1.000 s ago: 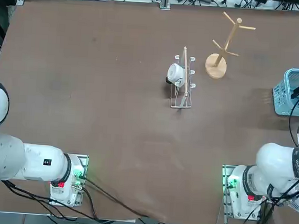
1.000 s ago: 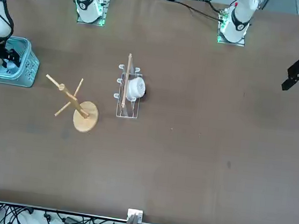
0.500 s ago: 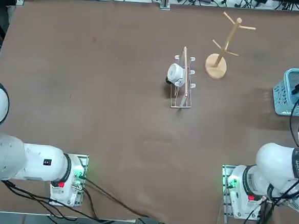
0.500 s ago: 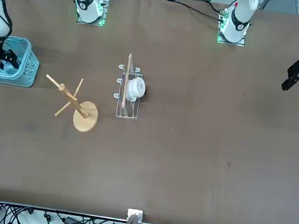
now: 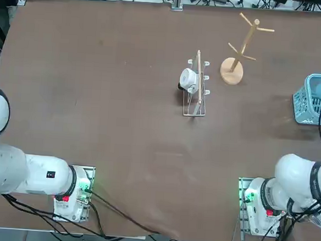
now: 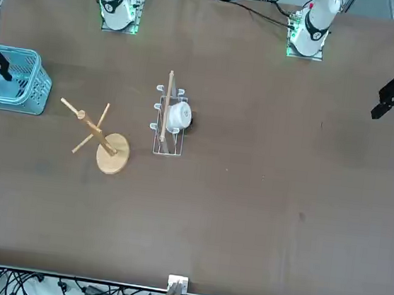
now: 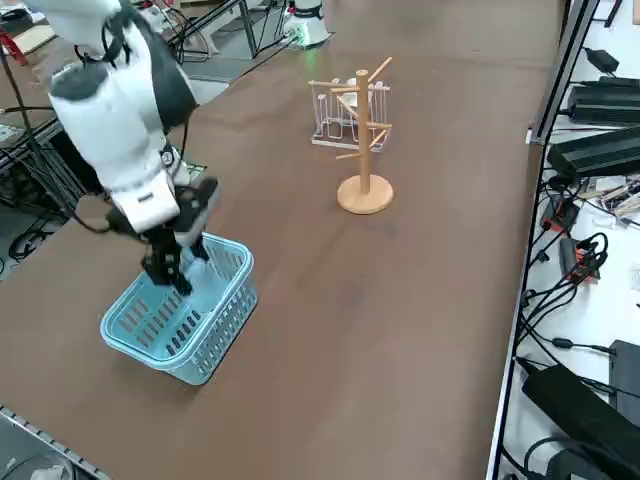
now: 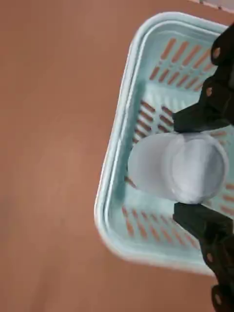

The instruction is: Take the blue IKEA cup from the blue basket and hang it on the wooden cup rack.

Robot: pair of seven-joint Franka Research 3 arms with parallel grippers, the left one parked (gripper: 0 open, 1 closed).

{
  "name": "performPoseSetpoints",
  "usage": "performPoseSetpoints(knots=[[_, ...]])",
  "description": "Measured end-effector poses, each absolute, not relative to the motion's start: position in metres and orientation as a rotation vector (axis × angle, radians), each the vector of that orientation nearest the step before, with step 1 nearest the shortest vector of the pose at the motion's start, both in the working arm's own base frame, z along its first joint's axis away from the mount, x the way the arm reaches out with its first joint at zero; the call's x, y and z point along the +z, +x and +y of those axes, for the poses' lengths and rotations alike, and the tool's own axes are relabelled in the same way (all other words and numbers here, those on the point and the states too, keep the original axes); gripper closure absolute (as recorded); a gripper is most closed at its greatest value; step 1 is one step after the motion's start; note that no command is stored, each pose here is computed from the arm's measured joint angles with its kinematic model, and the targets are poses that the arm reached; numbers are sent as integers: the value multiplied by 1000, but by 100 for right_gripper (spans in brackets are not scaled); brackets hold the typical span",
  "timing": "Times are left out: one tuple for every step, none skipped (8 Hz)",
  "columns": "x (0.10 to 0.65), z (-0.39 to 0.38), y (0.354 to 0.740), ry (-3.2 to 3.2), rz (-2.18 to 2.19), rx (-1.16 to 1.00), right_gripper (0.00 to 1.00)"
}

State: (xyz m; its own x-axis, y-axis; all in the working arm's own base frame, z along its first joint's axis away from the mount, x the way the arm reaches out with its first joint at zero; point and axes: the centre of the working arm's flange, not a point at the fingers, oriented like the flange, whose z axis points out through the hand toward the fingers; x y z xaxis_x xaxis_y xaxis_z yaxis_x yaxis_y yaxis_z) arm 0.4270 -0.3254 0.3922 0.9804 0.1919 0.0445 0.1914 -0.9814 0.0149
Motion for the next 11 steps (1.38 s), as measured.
performPoseSetpoints(knots=[[425,-318,432,3175,307,43,18],[455,-312,437,3222,321,22,18],[480,-307,442,3259,341,12,18],[500,-299,448,3302,364,24,18],[518,-287,455,3354,395,46,18],[532,-273,462,3405,437,68,18],[544,-258,467,3464,478,105,18],[554,-244,472,3533,520,153,18],[564,-231,477,3592,569,207,18],[572,-218,482,3637,617,255,18],[577,-204,487,3677,671,296,18]])
